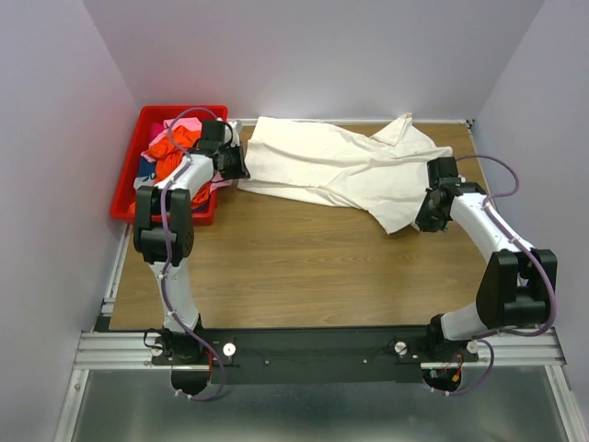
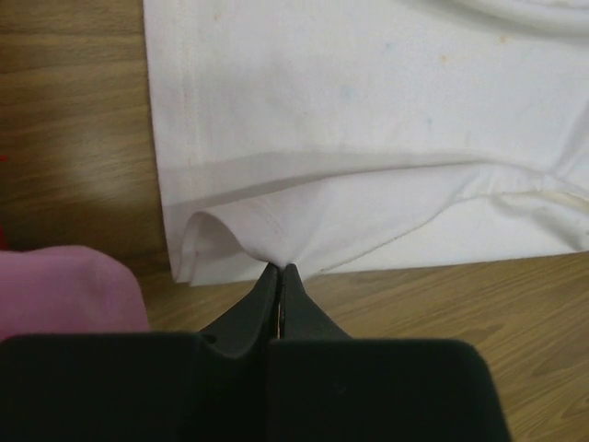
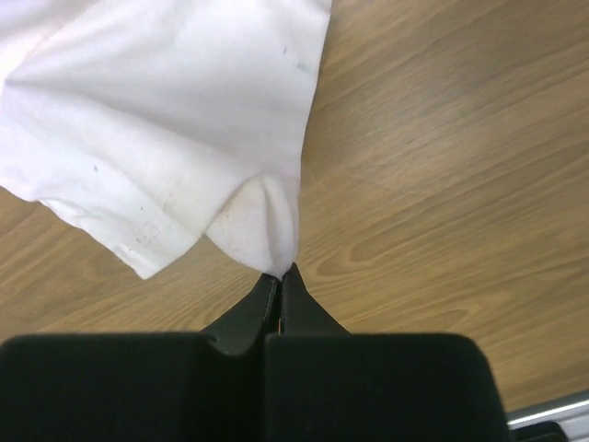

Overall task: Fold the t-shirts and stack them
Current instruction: Fold the tshirt

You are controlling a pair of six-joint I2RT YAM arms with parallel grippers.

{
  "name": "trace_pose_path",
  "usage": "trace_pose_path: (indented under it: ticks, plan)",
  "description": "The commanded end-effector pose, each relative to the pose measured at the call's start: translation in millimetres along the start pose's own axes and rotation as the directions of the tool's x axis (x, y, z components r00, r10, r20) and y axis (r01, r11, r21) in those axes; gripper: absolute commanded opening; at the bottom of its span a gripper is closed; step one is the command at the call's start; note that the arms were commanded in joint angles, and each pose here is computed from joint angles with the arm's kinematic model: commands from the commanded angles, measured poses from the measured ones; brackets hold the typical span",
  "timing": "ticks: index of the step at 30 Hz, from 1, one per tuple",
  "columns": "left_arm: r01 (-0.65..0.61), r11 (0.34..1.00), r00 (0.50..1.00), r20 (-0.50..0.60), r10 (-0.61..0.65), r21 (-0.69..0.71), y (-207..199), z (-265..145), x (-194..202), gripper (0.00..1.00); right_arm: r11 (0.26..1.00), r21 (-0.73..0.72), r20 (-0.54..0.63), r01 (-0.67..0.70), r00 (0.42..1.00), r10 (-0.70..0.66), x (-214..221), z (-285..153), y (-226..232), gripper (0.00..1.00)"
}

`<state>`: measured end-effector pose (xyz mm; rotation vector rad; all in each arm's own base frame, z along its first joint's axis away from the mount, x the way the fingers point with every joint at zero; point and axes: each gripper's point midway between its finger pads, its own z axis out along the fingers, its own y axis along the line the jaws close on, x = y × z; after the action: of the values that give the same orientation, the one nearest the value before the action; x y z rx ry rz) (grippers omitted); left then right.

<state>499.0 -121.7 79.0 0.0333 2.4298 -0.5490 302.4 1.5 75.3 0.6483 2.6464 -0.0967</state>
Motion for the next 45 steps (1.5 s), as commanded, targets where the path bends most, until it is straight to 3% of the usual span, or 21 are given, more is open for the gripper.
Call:
trace_pose_path:
  ticks: [1, 15, 29, 34, 39, 45]
  plan:
    - [-0.004, 0.999, 0.999, 0.045, 0.006, -0.047, 4.2, -32.4, -8.3, 0.00, 0.988, 0.140, 0.043, 0.060, 0.997, -0.067, -13.7, -29.9, -29.2, 0.00]
    - [0.048, 0.998, 0.998, 0.029, -0.047, -0.038, -7.2, -76.5, 35.0, 0.00, 0.983, 0.183, 0.203, -0.003, 0.978, -0.035, -43.0, -123.9, -54.6, 0.01]
    - [0.087, 0.995, 0.995, 0.058, -0.084, -0.052, -21.4, -142.3, 73.5, 0.00, 0.988, 0.145, 0.212, -0.060, 0.977, 0.028, -12.2, -174.5, -74.9, 0.00]
    - [0.109, 0.994, 0.993, 0.053, -0.107, -0.034, -24.0, -147.2, 90.8, 0.00, 0.990, 0.123, 0.212, -0.067, 0.976, 0.040, -6.0, -173.8, -74.2, 0.00]
    - [0.102, 0.995, 0.993, 0.056, -0.101, -0.006, -26.7, -134.2, 76.1, 0.00, 0.995, 0.068, 0.225, -0.068, 0.973, 0.052, -18.8, -147.1, -53.6, 0.00]
    - [0.093, 0.996, 0.994, 0.053, -0.093, 0.009, -25.7, -111.8, 52.0, 0.00, 0.993, 0.109, 0.200, -0.042, 0.980, 0.020, -30.2, -109.6, -44.5, 0.00]
